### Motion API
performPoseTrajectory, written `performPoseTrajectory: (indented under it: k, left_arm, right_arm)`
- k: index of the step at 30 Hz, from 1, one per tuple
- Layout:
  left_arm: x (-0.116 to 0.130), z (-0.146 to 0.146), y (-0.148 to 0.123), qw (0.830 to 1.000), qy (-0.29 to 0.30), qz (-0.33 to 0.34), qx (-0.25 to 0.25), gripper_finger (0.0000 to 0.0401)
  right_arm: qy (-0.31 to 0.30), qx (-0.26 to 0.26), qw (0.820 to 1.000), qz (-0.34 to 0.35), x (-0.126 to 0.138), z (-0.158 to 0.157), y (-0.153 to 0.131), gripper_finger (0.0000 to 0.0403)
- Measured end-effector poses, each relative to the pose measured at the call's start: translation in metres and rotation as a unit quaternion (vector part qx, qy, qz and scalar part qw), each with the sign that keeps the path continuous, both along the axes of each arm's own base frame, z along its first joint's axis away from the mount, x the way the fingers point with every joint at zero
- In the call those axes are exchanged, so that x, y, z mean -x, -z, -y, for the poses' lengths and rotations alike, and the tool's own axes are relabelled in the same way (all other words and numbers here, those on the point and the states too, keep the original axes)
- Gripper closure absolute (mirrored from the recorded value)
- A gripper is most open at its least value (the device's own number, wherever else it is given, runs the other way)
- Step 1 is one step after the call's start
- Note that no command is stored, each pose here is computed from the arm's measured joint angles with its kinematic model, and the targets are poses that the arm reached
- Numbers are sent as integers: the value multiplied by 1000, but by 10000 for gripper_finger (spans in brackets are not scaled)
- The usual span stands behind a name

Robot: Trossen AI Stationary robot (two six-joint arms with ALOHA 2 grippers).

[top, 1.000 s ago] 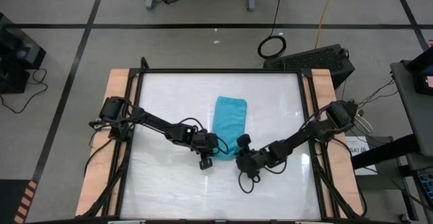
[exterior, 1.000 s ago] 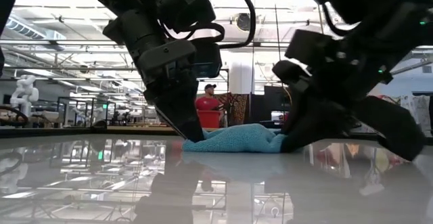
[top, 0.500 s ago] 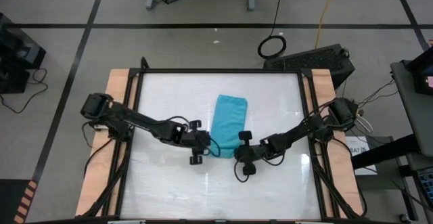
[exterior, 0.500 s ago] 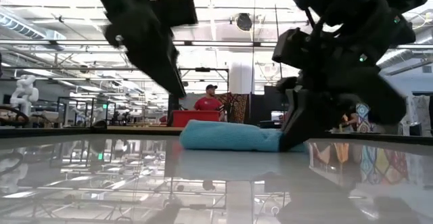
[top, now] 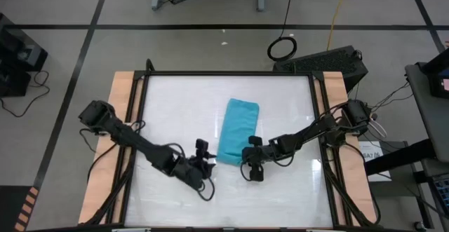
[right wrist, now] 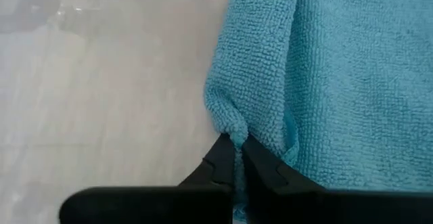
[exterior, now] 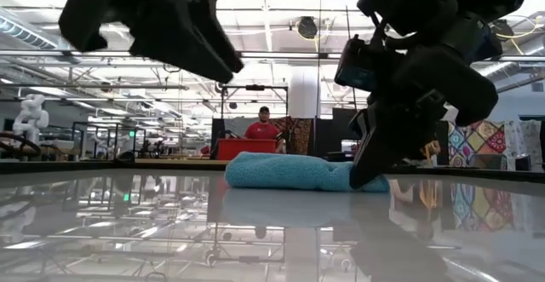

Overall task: Roll towel
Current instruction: Roll the blue towel

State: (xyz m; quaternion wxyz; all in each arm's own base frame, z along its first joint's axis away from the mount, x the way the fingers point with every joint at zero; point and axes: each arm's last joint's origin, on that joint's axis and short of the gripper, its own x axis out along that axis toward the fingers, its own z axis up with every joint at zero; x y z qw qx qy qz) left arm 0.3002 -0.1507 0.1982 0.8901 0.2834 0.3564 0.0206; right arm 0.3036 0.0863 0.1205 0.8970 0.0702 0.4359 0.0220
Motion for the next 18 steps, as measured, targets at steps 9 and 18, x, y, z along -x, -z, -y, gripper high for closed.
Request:
performPoseTrajectory:
  k: [9, 18]
  left_arm:
    - [-14, 19, 45, 997, 21, -11, -71, 234]
    - [-20, 23, 68, 994, 49, -31, -91, 220]
  right_arm:
    - [2, -23, 1000, 4, -2, 0, -1, 403]
    - [1, -38, 999, 2, -2, -1, -2, 402]
